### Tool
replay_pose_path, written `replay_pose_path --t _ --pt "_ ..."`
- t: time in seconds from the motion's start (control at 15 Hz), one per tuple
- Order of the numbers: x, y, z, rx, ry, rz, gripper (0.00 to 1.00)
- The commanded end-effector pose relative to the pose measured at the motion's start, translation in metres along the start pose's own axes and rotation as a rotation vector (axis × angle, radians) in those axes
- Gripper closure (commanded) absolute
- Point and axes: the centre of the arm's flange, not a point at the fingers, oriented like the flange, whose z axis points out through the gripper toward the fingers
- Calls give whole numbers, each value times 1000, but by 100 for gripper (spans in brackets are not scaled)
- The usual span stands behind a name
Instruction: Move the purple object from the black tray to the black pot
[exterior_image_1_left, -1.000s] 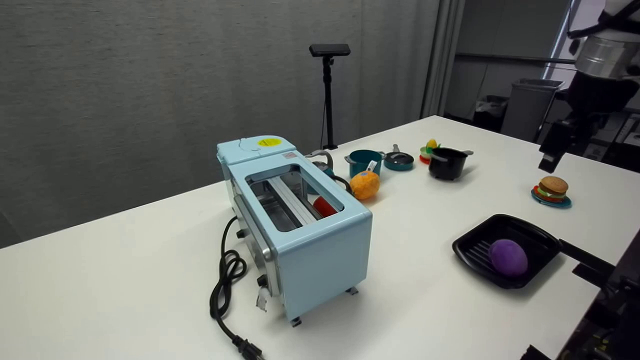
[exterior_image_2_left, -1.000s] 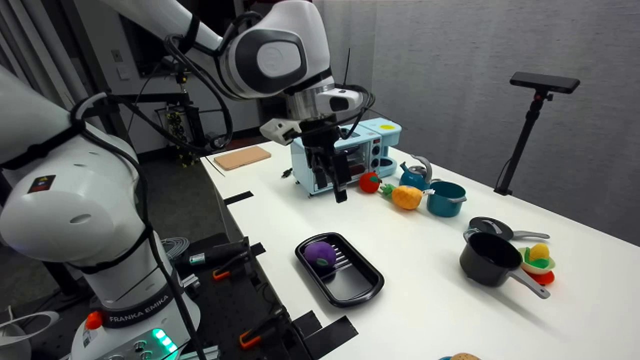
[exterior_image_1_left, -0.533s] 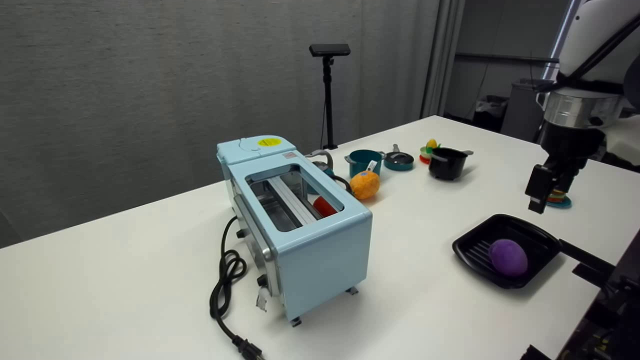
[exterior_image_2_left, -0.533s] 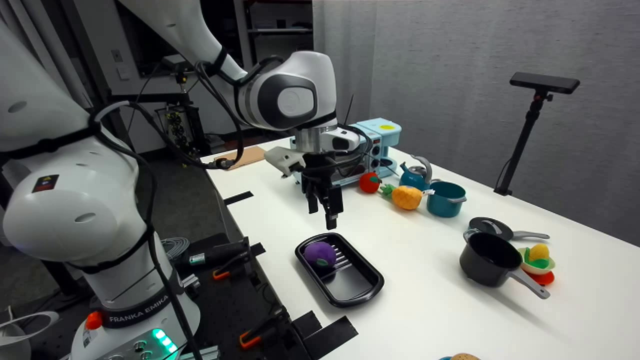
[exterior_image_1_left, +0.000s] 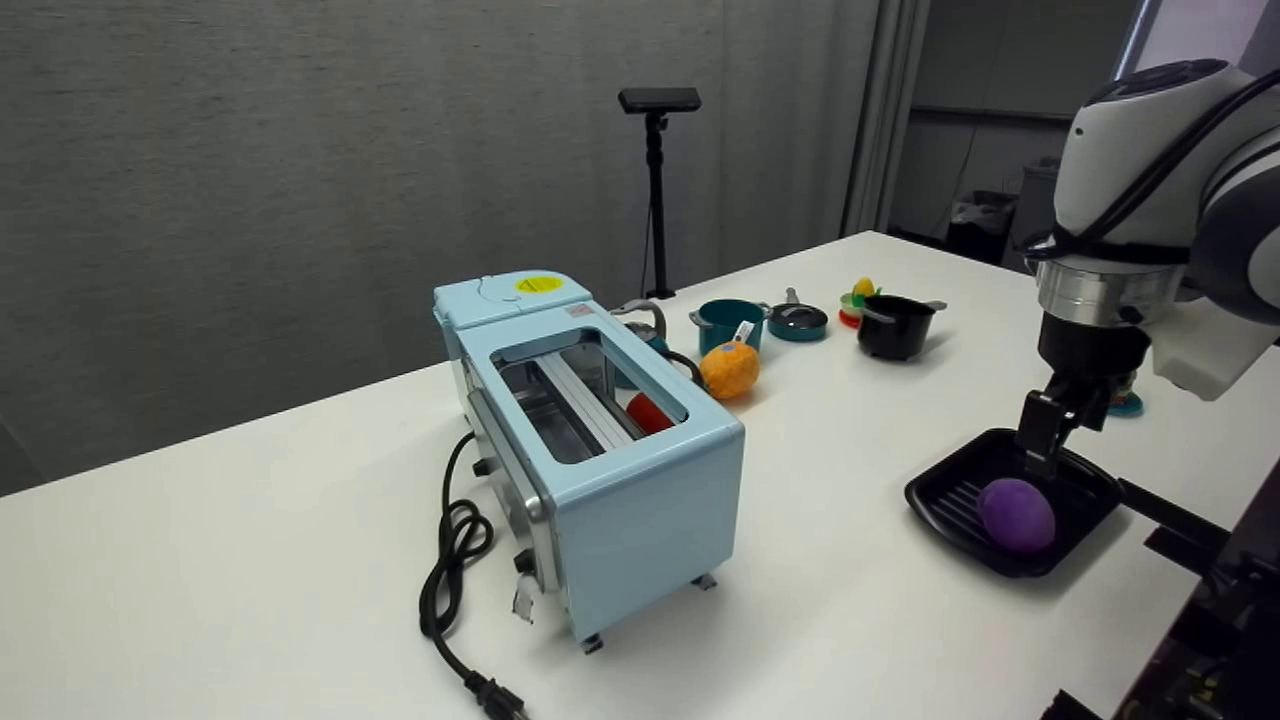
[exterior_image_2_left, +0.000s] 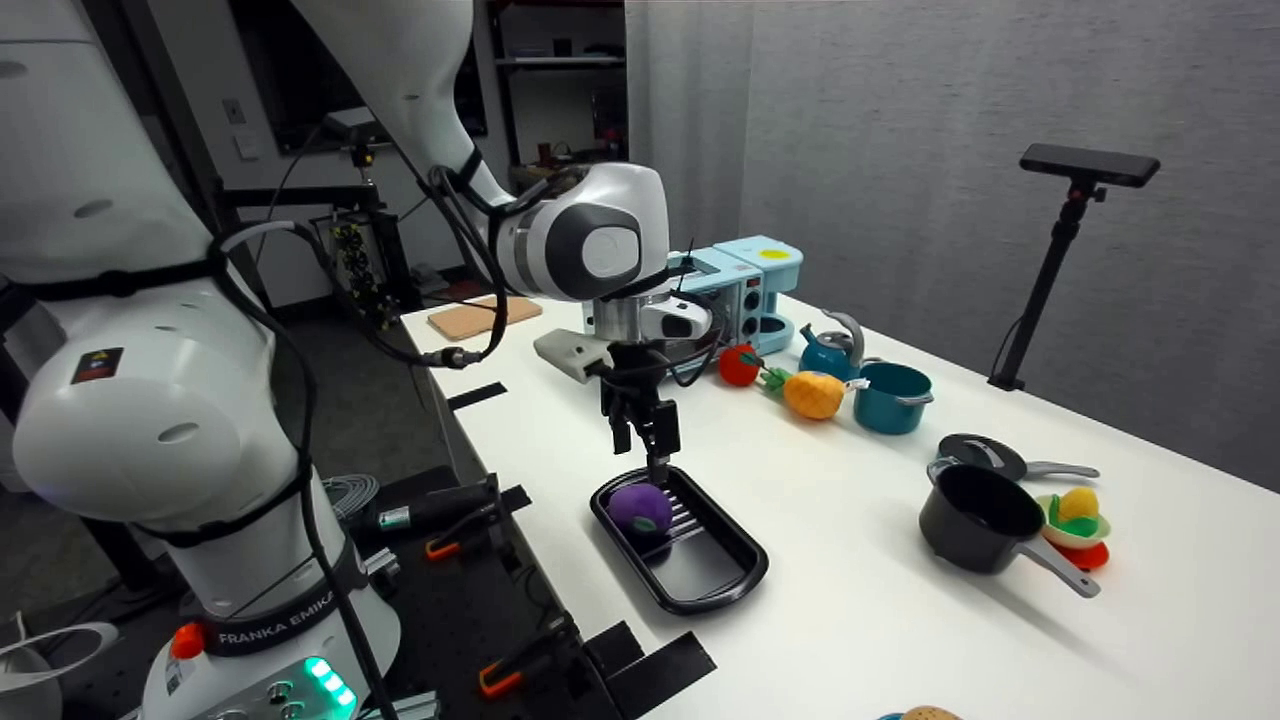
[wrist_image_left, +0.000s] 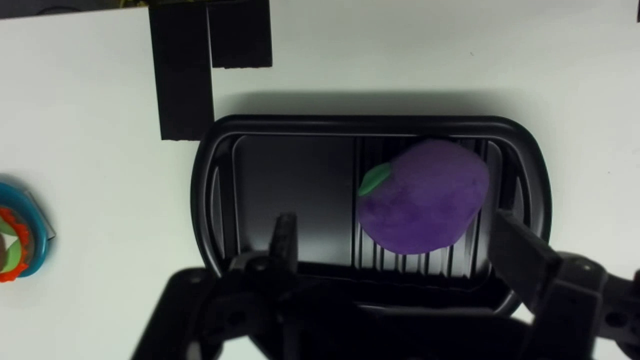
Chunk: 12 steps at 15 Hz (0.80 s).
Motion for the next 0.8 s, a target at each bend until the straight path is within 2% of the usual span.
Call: replay_pose_path --t 0.0,0.73 --pt "14 -21 20 -47 40 -6 0" --pt "30 -39 48 -85 36 9 0"
